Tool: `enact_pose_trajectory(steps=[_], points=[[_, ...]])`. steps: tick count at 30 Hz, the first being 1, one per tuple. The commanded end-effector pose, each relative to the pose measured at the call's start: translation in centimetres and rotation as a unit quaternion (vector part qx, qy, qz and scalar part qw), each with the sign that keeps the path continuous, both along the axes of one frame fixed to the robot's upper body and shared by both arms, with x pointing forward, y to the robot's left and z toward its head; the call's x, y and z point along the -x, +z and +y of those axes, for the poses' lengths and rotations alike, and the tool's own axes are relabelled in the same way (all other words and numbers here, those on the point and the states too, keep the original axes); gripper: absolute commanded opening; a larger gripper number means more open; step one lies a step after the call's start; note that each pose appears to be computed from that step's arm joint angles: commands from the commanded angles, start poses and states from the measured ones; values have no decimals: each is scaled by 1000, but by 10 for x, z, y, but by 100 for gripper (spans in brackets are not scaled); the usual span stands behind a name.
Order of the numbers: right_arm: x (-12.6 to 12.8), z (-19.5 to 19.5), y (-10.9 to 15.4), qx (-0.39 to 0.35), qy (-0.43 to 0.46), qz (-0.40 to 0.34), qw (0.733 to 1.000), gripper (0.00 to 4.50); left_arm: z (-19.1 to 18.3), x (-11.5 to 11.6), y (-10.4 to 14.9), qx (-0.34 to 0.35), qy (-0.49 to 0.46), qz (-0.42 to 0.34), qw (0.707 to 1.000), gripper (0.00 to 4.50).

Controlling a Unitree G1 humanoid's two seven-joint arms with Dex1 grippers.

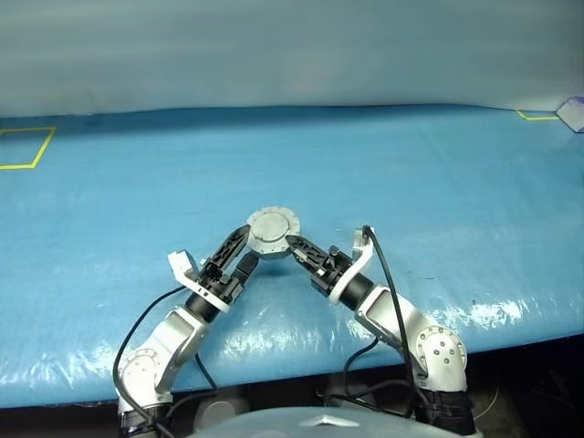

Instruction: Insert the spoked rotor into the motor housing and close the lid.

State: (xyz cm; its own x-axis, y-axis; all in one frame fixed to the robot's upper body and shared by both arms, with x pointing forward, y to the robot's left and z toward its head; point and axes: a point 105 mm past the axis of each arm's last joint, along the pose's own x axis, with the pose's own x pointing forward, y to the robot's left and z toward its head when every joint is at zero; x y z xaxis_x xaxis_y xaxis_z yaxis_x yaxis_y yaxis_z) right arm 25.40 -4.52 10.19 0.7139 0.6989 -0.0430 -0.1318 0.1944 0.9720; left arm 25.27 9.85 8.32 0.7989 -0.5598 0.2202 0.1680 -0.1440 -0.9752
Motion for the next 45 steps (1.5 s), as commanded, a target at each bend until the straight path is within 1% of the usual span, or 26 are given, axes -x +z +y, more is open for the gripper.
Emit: enact_pose_trajectory(steps=[1, 8, 17, 27, 30, 34, 35, 39, 43, 45], points=[[15, 19, 33, -50, 50, -53, 996, 122, -16, 2, 8, 9, -27, -6, 1000, 450], [11, 15, 36, -52, 38, -61, 996, 122, -15, 8, 8, 10, -9, 11, 1000, 450], [7, 13, 34, -46, 33, -59, 997, 122, -13, 14, 7, 3, -1, 17, 1000, 450], [13, 18, 33, -48, 48, -57, 996, 122, -10, 7, 7, 6, 4, -1, 1000, 450], [14, 19, 34, -51, 51, -59, 996, 122, -13, 4, 5, 8, -7, 5, 1000, 390], [15, 20, 34, -51, 53, -60, 996, 122, -16, 2, 6, 16, -8, 8, 1000, 254], [15, 19, 34, -51, 53, -60, 996, 122, -16, 2, 7, 17, -7, 7, 1000, 239], [15, 18, 33, -25, 52, -74, 996, 122, -16, 0, 10, 22, 0, 2, 1000, 241], [14, 15, 31, -4, 49, -91, 995, 122, -12, -5, 12, 9, 26, -1, 1000, 241], [14, 12, 28, 20, 48, -106, 993, 199, -8, -11, 13, -10, 45, 2, 999, 241]])
